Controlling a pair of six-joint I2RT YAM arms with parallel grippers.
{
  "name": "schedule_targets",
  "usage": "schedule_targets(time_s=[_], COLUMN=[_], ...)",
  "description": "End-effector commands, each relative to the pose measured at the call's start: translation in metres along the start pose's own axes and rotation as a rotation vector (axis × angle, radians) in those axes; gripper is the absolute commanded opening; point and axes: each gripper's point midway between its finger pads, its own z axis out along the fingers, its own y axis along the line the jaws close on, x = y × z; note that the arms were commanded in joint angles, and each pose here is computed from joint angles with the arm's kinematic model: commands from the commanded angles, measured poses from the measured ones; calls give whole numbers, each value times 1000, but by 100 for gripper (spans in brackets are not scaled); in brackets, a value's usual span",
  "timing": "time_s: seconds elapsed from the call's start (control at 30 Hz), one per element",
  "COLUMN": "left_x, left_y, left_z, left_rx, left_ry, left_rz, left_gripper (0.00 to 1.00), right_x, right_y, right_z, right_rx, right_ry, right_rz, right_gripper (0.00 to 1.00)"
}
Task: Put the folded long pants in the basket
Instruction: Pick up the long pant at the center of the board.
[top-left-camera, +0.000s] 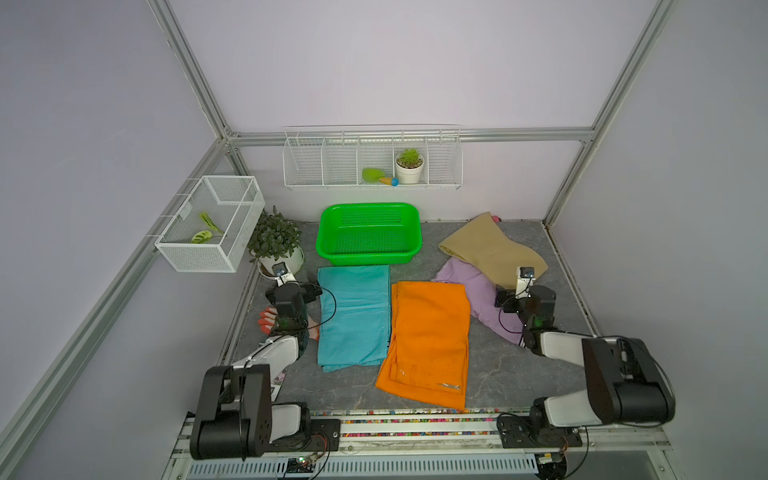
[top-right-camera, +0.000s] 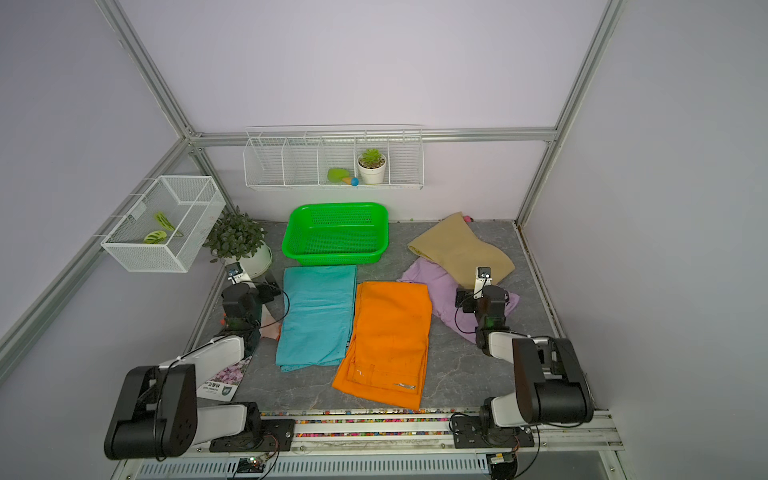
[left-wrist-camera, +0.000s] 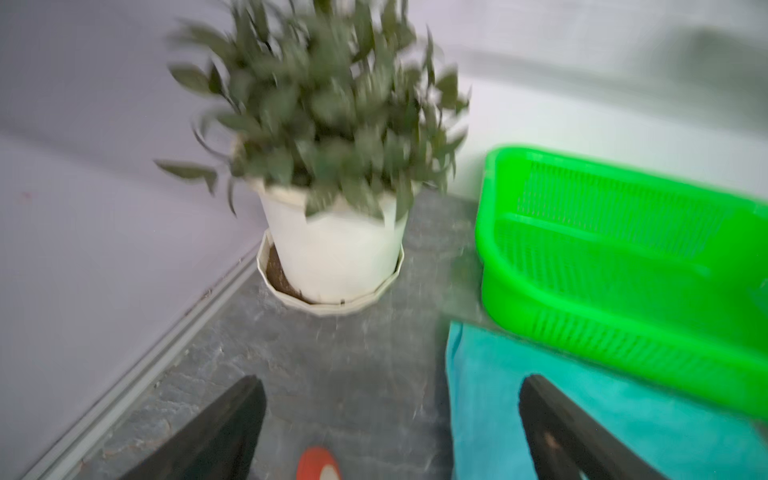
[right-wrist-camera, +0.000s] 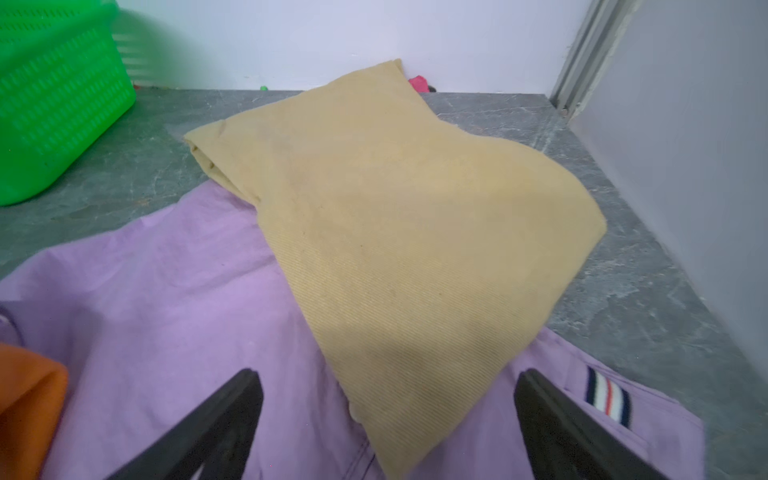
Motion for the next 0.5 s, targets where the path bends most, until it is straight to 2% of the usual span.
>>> schedule_targets(time_s=[0.0, 0.1, 0.17, 0.23, 0.37, 0.47], left_x=[6, 14, 27, 34, 49, 68], left_y=[21, 11, 9, -14, -65, -83], left_z=[-10, -15, -24, -31, -64, -95], left_rx=[-165, -127, -137, 8, 283, 369], left_ry=[143, 224, 314, 425, 661, 813], left_rz=[-263, -335, -447, -484, -479, -479], left_gripper=[100, 100, 100, 100, 88, 82], right_x=[-30, -46, -52, -57, -64, -70], right_y=[-12, -9, -3, 10, 38, 70], right_z=[-19, -37, -43, -47, -50, -50], right_rx=[70, 47, 11, -63, -214, -363], right_ry=[-44, -89, -79, -28, 97, 164], right_rz=[64, 157, 204, 210, 251, 242], right_gripper=[99, 99, 99, 98, 97, 94])
